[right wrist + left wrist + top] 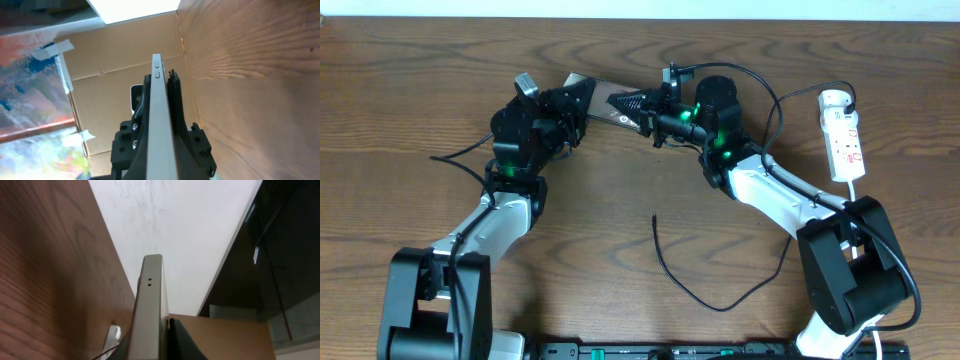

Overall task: Plug charger to phone and switch on socket
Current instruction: 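Regrasp the phone with the left gripper and release the right gripper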

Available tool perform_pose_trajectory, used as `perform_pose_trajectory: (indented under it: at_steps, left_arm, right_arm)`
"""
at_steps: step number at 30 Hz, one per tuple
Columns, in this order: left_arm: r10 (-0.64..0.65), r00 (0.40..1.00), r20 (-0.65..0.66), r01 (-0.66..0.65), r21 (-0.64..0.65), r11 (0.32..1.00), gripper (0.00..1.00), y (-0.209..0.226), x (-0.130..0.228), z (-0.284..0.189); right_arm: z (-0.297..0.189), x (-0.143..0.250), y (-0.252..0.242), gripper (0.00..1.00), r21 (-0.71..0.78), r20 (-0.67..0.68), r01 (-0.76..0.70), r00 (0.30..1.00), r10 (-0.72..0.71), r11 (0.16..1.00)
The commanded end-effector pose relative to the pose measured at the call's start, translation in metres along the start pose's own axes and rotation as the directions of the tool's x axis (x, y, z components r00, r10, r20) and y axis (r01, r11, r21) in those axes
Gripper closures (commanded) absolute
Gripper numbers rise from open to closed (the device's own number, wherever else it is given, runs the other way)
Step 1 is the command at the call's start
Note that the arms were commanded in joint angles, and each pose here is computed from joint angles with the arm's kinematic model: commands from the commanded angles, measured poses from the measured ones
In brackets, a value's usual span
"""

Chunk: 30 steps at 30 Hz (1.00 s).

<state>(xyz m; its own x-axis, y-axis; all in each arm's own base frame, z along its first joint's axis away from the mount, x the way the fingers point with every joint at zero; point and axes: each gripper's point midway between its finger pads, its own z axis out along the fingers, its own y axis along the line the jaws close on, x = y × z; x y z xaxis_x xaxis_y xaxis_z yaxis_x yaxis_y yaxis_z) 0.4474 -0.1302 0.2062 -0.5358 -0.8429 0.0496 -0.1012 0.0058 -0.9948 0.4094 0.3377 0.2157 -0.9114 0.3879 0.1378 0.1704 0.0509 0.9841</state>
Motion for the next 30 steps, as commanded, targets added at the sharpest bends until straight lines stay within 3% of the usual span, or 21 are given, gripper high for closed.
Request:
perform_pose_trajectory:
  at_steps: [1,10,18,20,26,30]
  left_arm:
    - [0.048,0.999,0.001,-0.048,0.034,0.998,0.91,-0.014,0.000,-0.001]
    - [0.047,0.999,0.021,-0.048,0.033,0.998,0.93,-0.014,-0.003,-0.001]
    - [0.072,0.997,0.037,-0.074,0.031,0.997,0.93,-0.014,-0.006,-0.001]
    - [0.076,0.996,0.052,-0.077,0.026,0.997,0.93,-0.013,-0.009,-0.001]
    - [0.069,0.995,0.073,-0.070,0.008,0.998,0.93,-0.008,-0.019,-0.005]
    - [0.049,0.994,0.095,-0.047,-0.026,0.999,0.92,0.000,-0.035,-0.011]
  right_arm:
    - [0.005,0.014,0.003,0.99,-0.003,-0.046,0.033,0.998,-0.033,0.999]
    - [0.008,0.020,0.003,0.99,-0.002,-0.058,0.042,0.997,-0.042,0.999]
    - [0.008,0.017,0.003,0.87,-0.002,-0.042,0.042,0.998,-0.042,0.999]
    - [0.007,0.016,0.003,0.72,-0.002,-0.037,0.048,0.998,-0.048,0.999]
    - [0.007,0.012,0.003,0.04,-0.004,-0.012,0.111,0.994,-0.111,0.994]
    - [0.007,0.007,0.004,0.01,-0.002,0.010,0.112,0.994,-0.112,0.994]
